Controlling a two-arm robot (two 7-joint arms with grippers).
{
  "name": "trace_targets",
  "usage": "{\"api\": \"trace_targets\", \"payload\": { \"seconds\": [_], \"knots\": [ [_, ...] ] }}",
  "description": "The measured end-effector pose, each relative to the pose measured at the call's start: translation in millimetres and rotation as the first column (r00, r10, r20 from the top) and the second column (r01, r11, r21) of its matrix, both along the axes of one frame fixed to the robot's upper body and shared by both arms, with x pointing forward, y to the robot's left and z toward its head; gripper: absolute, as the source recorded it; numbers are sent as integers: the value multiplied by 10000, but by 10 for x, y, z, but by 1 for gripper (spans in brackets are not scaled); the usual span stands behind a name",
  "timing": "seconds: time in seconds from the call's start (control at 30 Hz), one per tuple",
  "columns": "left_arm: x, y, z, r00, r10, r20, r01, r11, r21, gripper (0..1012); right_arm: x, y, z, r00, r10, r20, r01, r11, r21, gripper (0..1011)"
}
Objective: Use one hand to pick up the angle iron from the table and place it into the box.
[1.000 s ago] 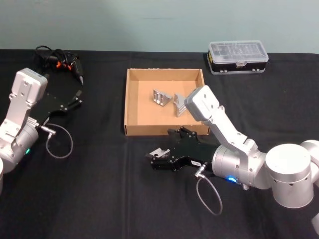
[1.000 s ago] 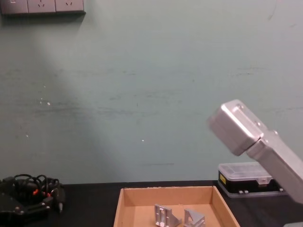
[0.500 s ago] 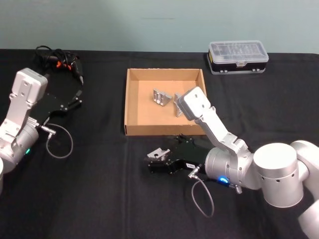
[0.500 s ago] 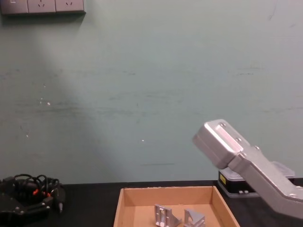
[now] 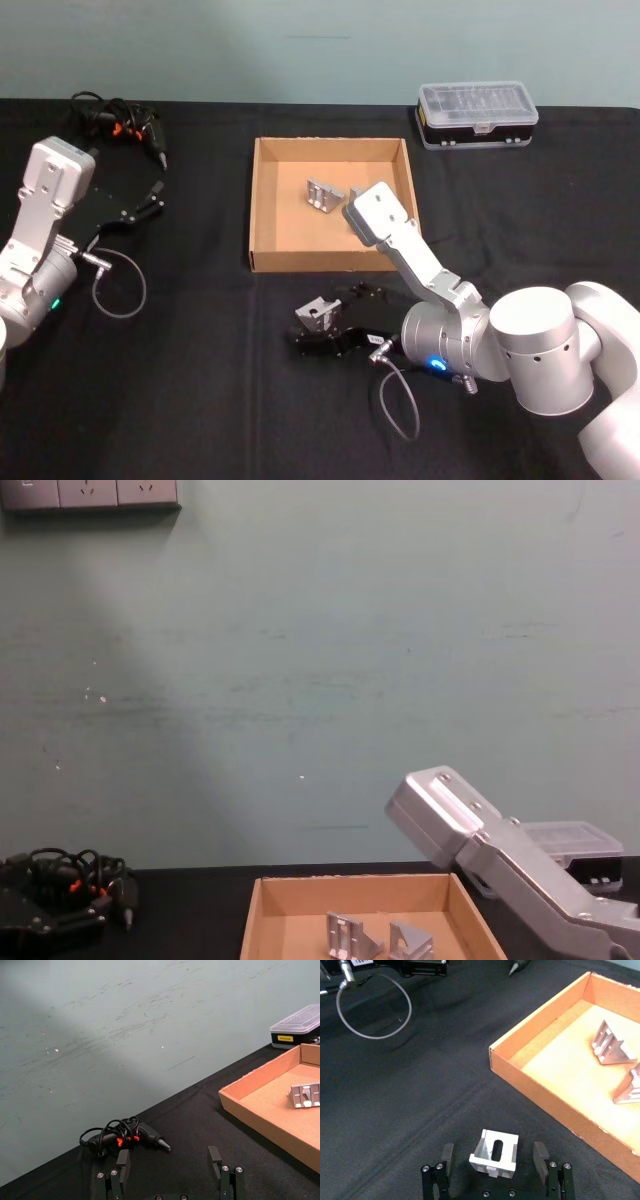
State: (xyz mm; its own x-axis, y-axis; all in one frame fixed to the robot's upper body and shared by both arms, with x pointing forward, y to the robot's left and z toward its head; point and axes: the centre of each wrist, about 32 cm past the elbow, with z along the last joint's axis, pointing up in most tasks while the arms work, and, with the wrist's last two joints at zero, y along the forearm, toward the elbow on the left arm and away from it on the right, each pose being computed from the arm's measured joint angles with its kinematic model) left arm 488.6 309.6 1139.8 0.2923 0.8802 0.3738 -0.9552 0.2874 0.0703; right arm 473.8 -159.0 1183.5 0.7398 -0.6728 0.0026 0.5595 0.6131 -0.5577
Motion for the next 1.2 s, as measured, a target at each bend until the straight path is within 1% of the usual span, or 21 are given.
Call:
{"api": "trace_targets", "payload": {
  "seconds": [0.23, 0.27, 0.3, 0.37, 0.47, 0.5, 0.57, 0.6, 0.63, 0.67, 0.7, 0.73, 0.77, 0.87, 1.13, 1.2],
  "knots": [
    [0, 0, 0, 10000, 1, 0, -1, 10000, -1, 1011, 2, -2, -1, 10000, -5, -13, 5, 10000, -13, 1003],
    [0, 0, 0, 10000, 1, -1, -1, 10000, 0, 1011, 1, -3, -1, 10000, -5, -12, 5, 10000, -13, 970],
    [0, 0, 0, 10000, 1, 0, -1, 10000, 0, 1011, 1, -4, 0, 10000, -5, -10, 5, 10000, -15, 964],
    [0, 0, 0, 10000, 1, 0, -1, 10000, 0, 1011, 1, -4, 1, 10000, -1, -4, 1, 10000, -13, 908],
    [0, 0, 0, 10000, 0, 0, 0, 10000, -1, 1011, 0, -4, 3, 10000, 4, 2, -4, 10000, -13, 862],
    [0, 0, 0, 10000, 0, 0, 0, 10000, -1, 1011, 0, -4, 3, 10000, 5, 2, -5, 10000, -13, 812],
    [0, 0, 0, 10000, 0, 0, 0, 10000, 0, 1011, -1, -4, 3, 10000, 9, 5, -9, 10000, -11, 751],
    [0, 0, 0, 10000, 0, 0, 0, 10000, 0, 1011, -1, -4, 3, 10000, 10, 6, -10, 10000, -11, 734],
    [0, 0, 0, 10000, 1, 0, -1, 10000, 0, 1011, -1, -4, 3, 10000, 11, 6, -11, 10000, -11, 692],
    [0, 0, 0, 10000, 1, 0, -1, 10000, 0, 1011, -1, -4, 3, 10000, 12, 6, -12, 10000, -11, 681],
    [0, 0, 0, 10000, 0, 0, 0, 10000, -1, 1011, -2, -4, 3, 10000, 13, 7, -13, 10000, -10, 629],
    [0, 0, 0, 10000, 0, 0, 0, 10000, 0, 1011, -2, -4, 4, 10000, 13, 8, -13, 10000, -9, 609],
    [0, 0, 0, 10000, 0, 0, 0, 10000, 0, 1011, -2, -4, 4, 10000, 15, 10, -15, 10000, -8, 551],
    [0, 0, 0, 10000, 0, -1, 0, 10000, 0, 1011, -2, -4, 6, 10000, 17, 19, -17, 10000, -3, 490],
    [0, 0, 0, 10000, 1, 0, -1, 10000, 0, 1011, -2, -5, 7, 10000, 21, 22, -21, 10000, 1, 483],
    [0, 0, 0, 10000, 0, 0, 0, 10000, 0, 1011, -5, -11, 15, 9999, 114, 61, -115, 9999, 72, 483]
  ]
}}
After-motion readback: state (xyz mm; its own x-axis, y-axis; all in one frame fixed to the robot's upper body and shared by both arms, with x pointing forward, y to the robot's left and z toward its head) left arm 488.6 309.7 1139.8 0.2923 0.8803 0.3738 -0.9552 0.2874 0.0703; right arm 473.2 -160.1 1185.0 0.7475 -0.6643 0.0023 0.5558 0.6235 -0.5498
